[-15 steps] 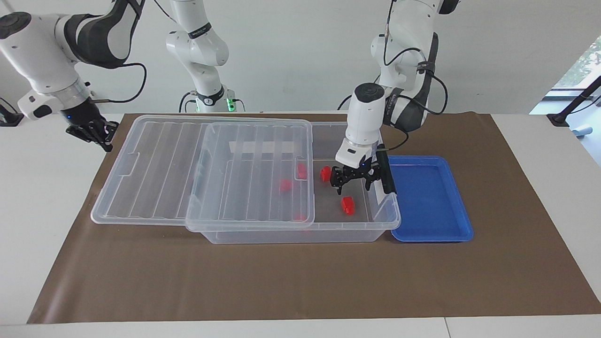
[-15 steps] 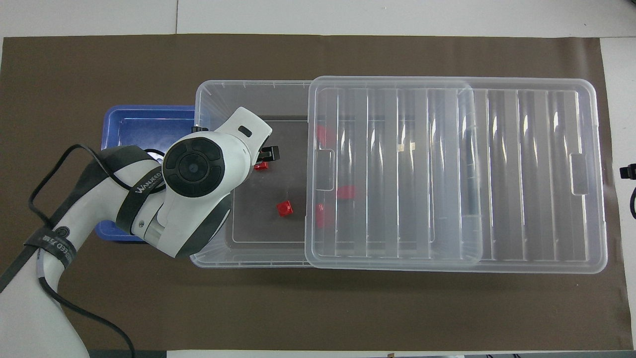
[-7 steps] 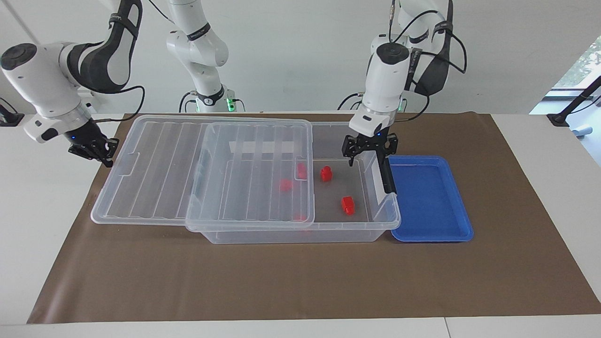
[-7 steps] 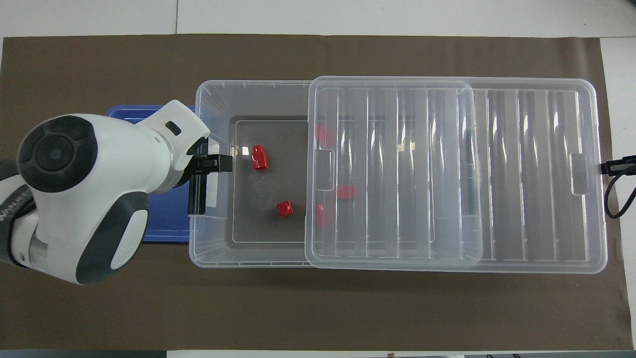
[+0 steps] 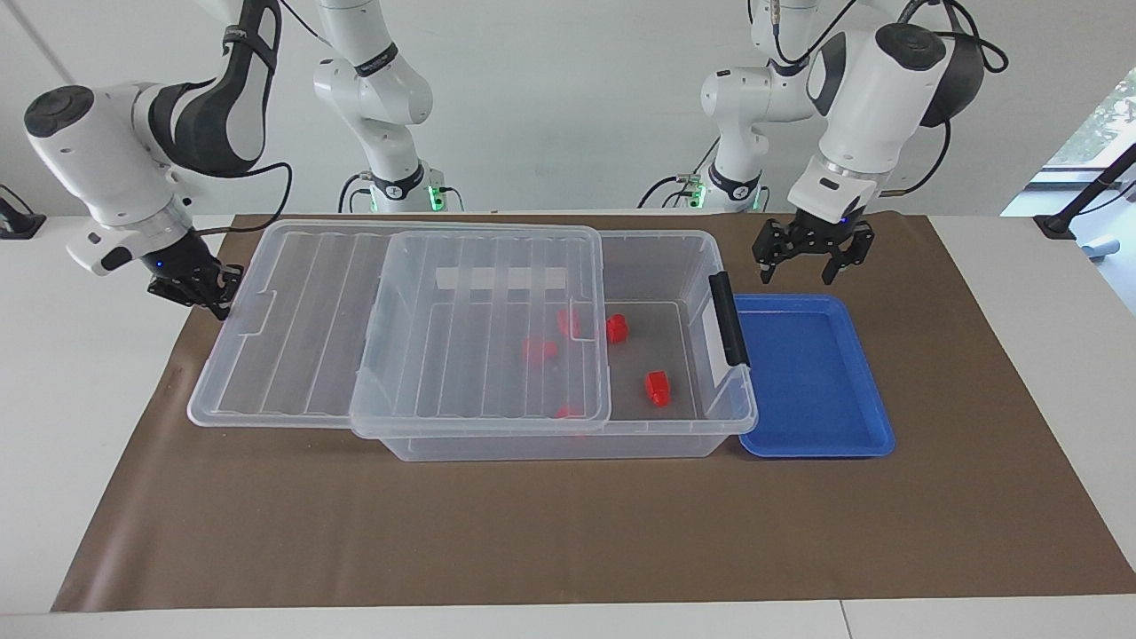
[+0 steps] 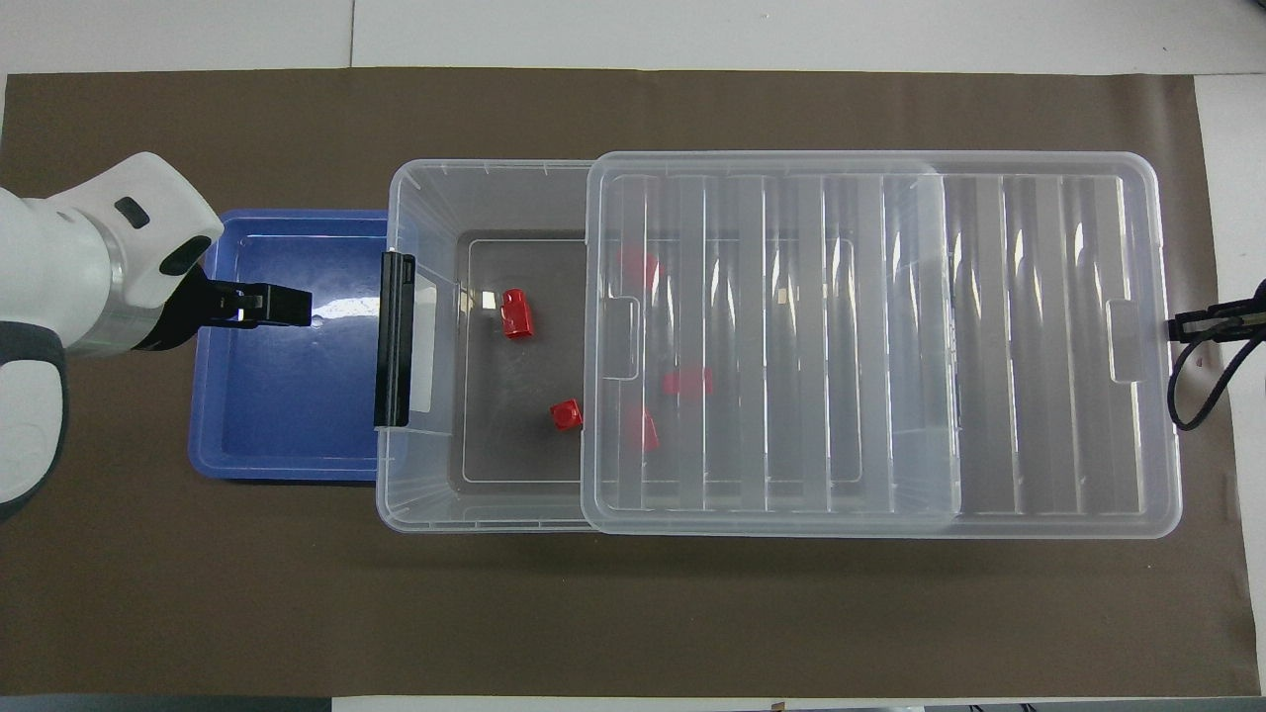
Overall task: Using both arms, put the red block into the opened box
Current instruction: 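Withdraw the left gripper while the right gripper pushes the lid back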
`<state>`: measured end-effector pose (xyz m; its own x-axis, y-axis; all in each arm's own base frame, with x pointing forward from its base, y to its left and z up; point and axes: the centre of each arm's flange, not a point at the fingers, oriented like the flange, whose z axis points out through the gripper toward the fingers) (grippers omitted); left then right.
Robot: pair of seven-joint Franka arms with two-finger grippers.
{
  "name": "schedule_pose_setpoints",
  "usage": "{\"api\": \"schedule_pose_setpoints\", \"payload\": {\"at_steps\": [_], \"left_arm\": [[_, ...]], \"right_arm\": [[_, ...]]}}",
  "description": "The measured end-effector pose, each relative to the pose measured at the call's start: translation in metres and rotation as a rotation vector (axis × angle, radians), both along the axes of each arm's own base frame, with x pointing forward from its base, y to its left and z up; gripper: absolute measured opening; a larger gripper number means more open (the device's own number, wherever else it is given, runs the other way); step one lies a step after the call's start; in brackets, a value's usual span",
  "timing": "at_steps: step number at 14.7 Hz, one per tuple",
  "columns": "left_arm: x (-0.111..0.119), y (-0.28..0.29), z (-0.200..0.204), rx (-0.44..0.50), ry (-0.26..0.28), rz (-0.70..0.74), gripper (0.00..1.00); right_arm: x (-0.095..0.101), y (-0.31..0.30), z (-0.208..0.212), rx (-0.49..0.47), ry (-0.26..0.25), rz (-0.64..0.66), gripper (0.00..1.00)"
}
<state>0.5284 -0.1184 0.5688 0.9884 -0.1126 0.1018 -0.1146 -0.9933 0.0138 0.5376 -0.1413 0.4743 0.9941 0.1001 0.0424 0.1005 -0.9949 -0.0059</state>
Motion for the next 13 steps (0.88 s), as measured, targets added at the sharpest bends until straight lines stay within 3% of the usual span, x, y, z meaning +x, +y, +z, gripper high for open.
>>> {"api": "schedule_pose_setpoints", "payload": {"at_steps": [8,13], "left_arm": [[0.005,0.035,0.051,-0.022,0.050,0.017,1.00],[0.011,0.040,0.049,-0.026,0.088,0.025,1.00]], "right_arm": [[0.008,0.042,-0.002,0.005,0.007,-0.027,0.01],[0.010,0.055,-0.002,0.006,0.008,-0.032,0.01]]}}
